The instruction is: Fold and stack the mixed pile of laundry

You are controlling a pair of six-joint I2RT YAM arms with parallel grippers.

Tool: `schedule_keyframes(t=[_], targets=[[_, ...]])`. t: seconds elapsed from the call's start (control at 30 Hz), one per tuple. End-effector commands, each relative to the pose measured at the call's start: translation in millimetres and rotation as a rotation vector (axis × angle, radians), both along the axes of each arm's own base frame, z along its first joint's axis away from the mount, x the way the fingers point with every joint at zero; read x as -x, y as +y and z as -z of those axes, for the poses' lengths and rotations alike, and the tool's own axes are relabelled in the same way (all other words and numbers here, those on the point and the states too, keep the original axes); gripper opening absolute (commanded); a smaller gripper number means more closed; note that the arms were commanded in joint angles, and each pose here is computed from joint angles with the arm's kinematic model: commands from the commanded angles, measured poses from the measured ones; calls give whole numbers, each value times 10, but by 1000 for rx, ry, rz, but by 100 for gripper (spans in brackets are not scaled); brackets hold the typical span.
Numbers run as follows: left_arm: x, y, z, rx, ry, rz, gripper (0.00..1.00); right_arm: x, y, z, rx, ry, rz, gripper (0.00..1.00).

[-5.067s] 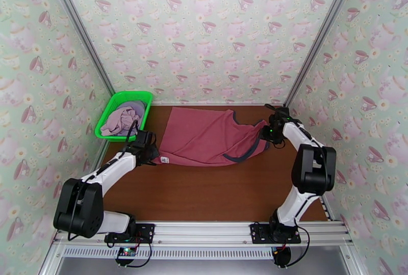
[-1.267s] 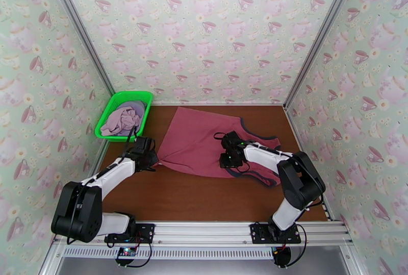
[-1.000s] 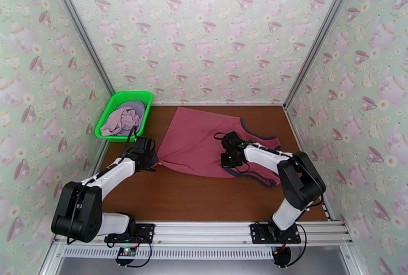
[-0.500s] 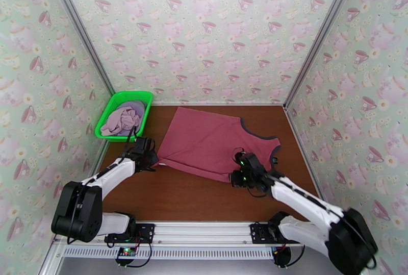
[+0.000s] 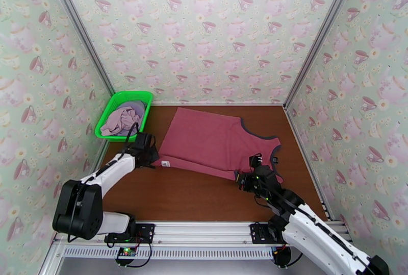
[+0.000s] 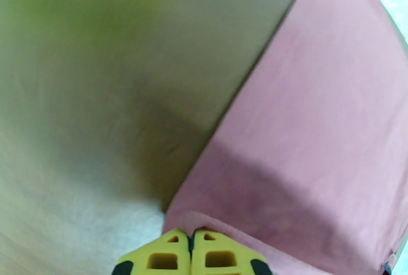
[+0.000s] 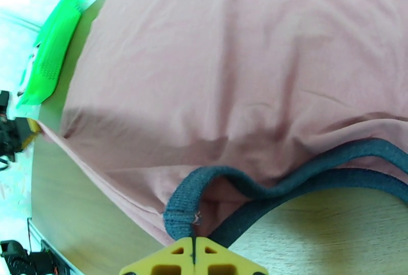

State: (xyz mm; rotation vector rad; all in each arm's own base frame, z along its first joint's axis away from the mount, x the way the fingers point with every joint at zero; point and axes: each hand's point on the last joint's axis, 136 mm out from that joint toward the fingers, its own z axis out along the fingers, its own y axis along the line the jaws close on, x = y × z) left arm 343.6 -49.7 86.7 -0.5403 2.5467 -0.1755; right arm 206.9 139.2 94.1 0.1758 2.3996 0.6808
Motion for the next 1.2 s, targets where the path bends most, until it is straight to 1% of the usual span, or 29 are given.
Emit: schedule_keyframes(t=[0.0, 0.1, 0.17, 0.33, 0.43, 0.47, 0.57, 0.63, 0.83, 0.87, 0.9, 0.97, 1.0, 1.03, 1.1, 1.17], targets=[[-102, -24, -35, -37, 41, 74, 0, -132, -49, -3, 27, -11, 65, 0], [-257, -127, -19, -43, 73, 129, 0, -188, -111, 37, 65, -1, 107, 0], [-322, -188, 75, -58, 116, 164, 0, -225, -157, 32, 81, -7, 138, 0], [-458, -253, 265, -118, 175, 192, 0, -292, -273, 6, 111, -32, 207, 0], [-518, -234, 329, -157, 192, 178, 0, -327, -319, 26, 133, -36, 234, 0], [-538, -215, 343, -170, 195, 168, 4, -339, -326, 44, 141, -34, 239, 0], [-587, -138, 362, -212, 198, 132, 9, -397, -318, 100, 155, -27, 245, 0], [-617, -92, 378, -236, 199, 115, 12, -438, -305, 214, 187, 2, 243, 0], [-758, -19, 421, -286, 178, 79, 12, -607, -305, 313, 260, 16, 262, 0], [-777, -6, 437, -296, 179, 74, 12, -632, -305, 325, 272, 22, 264, 2], [-796, 2, 454, -303, 181, 72, 14, -651, -305, 341, 285, 30, 264, 7], [-822, 31, 503, -325, 191, 66, 25, -685, -280, 375, 304, 50, 252, 23], [-835, 42, 524, -335, 194, 63, 30, -691, -266, 388, 310, 59, 245, 28], [-841, 56, 540, -346, 198, 61, 39, -696, -260, 397, 318, 69, 240, 33], [-844, 84, 554, -367, 206, 57, 53, -682, -284, 393, 341, 91, 240, 40], [-835, 131, 513, -389, 209, 48, 62, -651, -365, 320, 373, 107, 255, 43]])
